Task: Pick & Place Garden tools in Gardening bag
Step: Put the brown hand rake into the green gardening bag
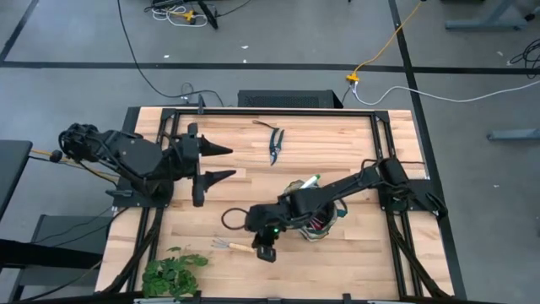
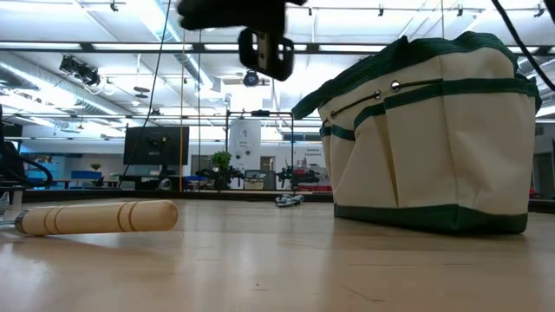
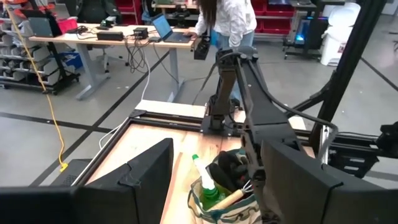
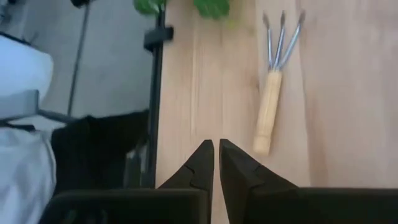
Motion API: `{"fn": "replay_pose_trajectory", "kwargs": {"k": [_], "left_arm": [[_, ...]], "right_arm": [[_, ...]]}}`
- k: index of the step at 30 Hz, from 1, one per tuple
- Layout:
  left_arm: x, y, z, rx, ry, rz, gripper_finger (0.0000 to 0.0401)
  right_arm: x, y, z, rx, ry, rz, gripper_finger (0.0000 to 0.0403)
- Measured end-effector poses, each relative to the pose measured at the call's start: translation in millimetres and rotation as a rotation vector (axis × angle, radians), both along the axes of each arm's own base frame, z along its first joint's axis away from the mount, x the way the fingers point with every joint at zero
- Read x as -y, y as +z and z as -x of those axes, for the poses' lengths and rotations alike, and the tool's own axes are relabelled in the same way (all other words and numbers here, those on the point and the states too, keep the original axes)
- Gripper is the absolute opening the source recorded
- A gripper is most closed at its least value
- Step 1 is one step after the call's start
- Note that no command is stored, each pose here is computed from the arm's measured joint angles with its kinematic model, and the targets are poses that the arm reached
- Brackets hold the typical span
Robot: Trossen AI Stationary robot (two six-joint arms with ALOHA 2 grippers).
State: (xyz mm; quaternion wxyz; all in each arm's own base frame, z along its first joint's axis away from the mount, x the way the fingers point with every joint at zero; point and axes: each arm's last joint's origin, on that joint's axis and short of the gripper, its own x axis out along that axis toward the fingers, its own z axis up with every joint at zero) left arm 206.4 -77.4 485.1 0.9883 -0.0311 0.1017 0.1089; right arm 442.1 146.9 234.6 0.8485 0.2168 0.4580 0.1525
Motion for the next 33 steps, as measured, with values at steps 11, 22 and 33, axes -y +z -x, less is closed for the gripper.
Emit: {"fn": "replay_pose_trajectory", "kwargs": {"k": [11,22,33], "left_arm": [[0.4,-1.2,-3.0,-0.002,0.019,-0.005,0.0250],[6.6,1.6,-0.9,0.036,-0.029,0.089,0.0250],[40.9,-43.9,4.5,-0.317,-0.056,0.125,0.0250]], "right_arm": [[13.4,-9.2,-14.0,0.069,0.018,0.009,0.0029],[0.1,-7.9,2.4,0.008,0.069,0.124,0.0029],[13.1,71.2,53.8,0.060,-0.035,0.319,0.0029]]}}
